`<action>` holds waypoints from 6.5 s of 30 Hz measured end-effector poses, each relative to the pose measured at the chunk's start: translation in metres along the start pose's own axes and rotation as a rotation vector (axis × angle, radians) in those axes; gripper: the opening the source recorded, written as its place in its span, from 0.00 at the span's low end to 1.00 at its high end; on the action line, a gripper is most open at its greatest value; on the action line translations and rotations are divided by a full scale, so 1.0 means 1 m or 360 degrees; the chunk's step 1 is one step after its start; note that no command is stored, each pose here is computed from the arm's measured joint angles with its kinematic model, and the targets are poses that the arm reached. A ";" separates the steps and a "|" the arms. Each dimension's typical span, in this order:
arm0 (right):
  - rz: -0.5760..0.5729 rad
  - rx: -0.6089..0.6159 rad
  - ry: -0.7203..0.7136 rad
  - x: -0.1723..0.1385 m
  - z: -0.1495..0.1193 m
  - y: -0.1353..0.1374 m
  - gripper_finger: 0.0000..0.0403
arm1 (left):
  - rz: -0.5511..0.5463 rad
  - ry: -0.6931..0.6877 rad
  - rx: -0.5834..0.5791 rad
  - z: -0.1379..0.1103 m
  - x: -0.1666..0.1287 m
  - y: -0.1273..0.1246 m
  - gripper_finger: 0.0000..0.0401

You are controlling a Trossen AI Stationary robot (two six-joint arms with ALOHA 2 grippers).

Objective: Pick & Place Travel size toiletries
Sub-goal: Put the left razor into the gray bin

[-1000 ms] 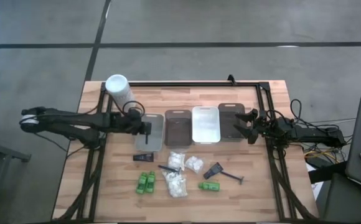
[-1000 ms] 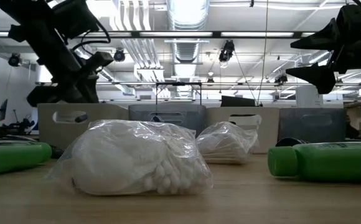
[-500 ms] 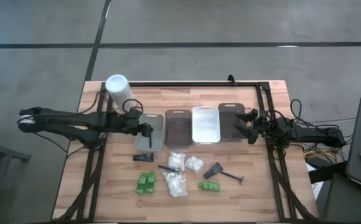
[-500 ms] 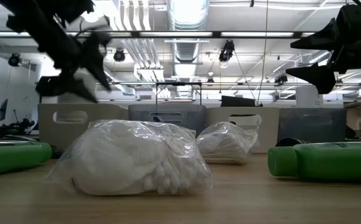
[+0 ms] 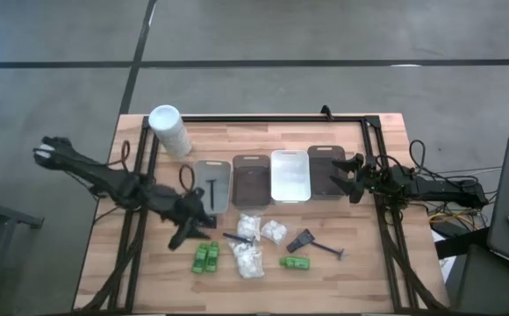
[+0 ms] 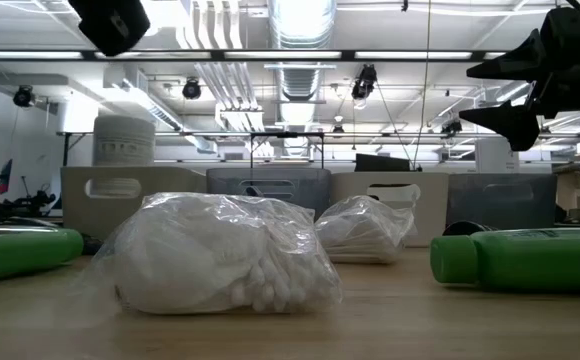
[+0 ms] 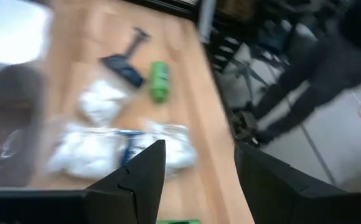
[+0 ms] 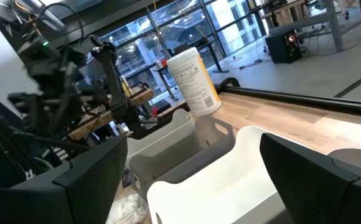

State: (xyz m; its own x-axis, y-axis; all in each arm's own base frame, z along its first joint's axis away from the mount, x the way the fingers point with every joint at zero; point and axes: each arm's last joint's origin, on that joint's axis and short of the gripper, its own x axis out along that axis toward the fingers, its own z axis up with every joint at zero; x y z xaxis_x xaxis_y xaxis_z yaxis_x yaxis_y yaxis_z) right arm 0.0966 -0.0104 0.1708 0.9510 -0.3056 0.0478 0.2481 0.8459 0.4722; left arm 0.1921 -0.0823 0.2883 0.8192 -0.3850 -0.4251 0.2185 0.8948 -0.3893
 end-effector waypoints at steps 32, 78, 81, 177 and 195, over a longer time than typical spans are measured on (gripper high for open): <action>-0.0001 0.0000 0.0000 0.000 0.000 0.000 0.90 | 0.0525 0.0626 0.0897 -0.045 0.120 -0.015 0.49; 0.0000 0.0000 0.0000 0.000 0.000 0.000 0.90 | 0.0678 0.0915 0.0806 -0.067 0.159 0.037 0.17; 0.0000 0.0000 0.0000 0.000 0.000 0.000 0.90 | 0.0678 0.0914 0.0806 -0.067 0.159 0.037 0.12; -0.0001 0.0000 0.0000 0.000 0.000 0.000 0.90 | 0.0649 0.0629 -0.0086 -0.103 0.176 -0.039 0.47; 0.0000 0.0000 0.0000 0.000 0.000 0.000 0.90 | 0.0591 0.0584 0.0052 -0.095 0.173 -0.042 0.06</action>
State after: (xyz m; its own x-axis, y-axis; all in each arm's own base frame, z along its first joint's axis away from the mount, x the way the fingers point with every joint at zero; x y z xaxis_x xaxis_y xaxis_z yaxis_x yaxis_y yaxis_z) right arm 0.0966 -0.0104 0.1709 0.9509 -0.3059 0.0479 0.2483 0.8458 0.4722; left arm 0.2741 -0.2084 0.1532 0.6061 -0.0892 -0.7904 -0.0303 0.9904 -0.1350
